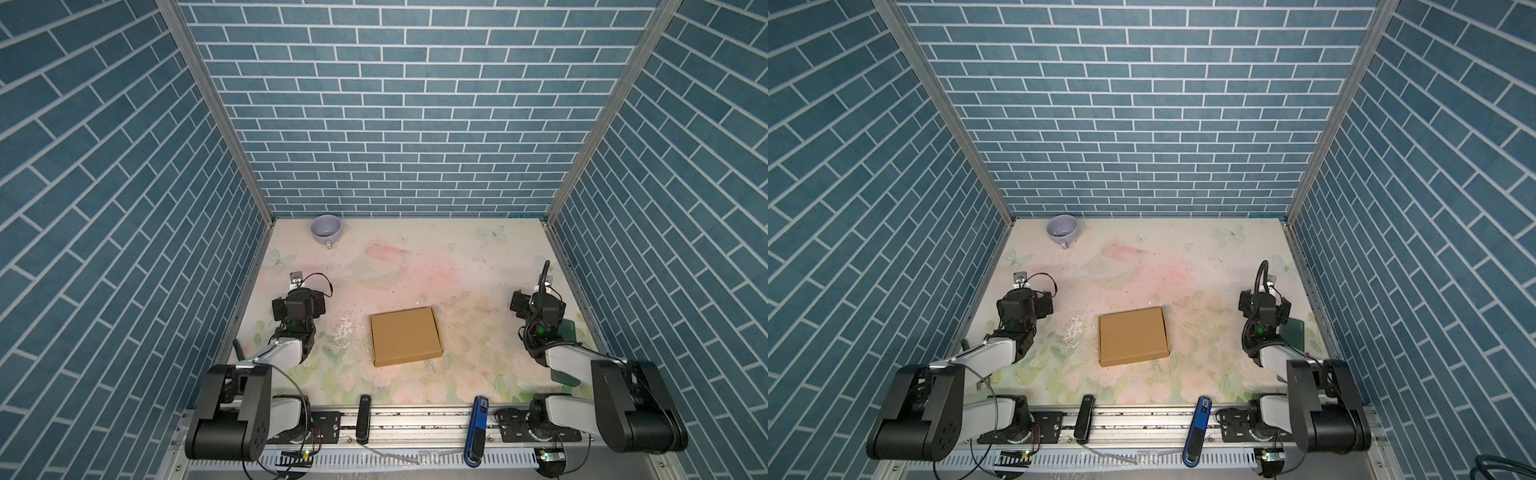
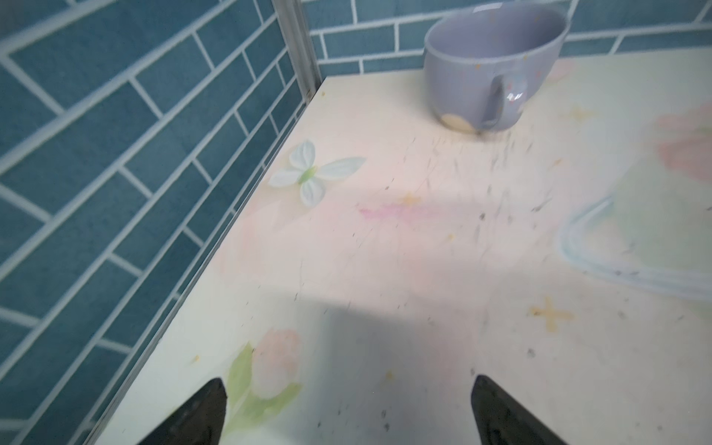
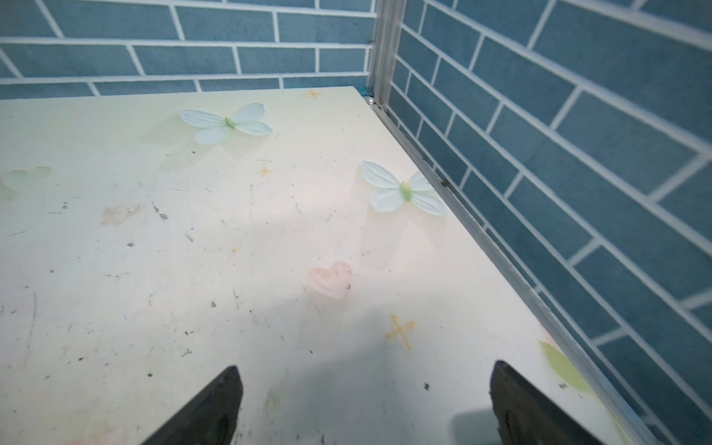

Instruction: Fold the paper box

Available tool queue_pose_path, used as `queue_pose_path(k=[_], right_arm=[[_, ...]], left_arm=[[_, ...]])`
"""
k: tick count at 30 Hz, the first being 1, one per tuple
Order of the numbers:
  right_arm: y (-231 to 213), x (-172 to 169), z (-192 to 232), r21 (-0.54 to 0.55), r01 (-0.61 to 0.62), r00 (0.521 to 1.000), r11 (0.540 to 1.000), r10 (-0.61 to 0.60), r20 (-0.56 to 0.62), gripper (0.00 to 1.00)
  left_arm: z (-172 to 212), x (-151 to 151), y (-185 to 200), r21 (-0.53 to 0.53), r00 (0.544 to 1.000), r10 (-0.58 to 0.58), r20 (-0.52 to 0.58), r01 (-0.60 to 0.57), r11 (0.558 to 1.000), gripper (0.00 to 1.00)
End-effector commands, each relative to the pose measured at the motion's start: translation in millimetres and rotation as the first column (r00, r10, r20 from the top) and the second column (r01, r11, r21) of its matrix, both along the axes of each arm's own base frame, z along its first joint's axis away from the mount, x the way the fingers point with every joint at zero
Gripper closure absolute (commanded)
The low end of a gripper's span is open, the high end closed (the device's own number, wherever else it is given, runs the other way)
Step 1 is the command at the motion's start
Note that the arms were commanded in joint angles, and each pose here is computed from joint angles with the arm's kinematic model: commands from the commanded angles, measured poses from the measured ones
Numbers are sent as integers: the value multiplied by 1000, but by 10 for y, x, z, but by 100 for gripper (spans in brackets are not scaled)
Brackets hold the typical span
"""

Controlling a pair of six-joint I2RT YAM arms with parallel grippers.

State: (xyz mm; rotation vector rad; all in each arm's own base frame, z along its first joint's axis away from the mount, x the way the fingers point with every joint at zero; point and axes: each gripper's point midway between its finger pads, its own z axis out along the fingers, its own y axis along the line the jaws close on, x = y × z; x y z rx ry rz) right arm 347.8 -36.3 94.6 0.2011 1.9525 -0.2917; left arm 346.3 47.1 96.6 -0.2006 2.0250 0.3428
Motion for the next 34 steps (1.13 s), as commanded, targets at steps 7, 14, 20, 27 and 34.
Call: queue_pose_path(k=[7,14,20,27,34], right_arm=[[191,286,88,-13,-158,980,987,158,124,1],[149,466,-66,61,-183,983,981,181,33,1],[145,466,-62,66,-183,983,981,181,35,1],[144,458,-60,60,-183,983,981,181,36,1],[140,455,-60,62,-181,983,981,179,36,1]], left_arm=[[17,352,-333,-16,965,-214,155,219,976,0],[-5,387,-195,-20,983,-129,133,132,991,0],[-19,445,-266,-17,979,-172,112,175,984,1],[-29,482,-356,-17,968,-227,103,230,973,0],[-28,484,-356,-16,968,-227,104,230,973,0]])
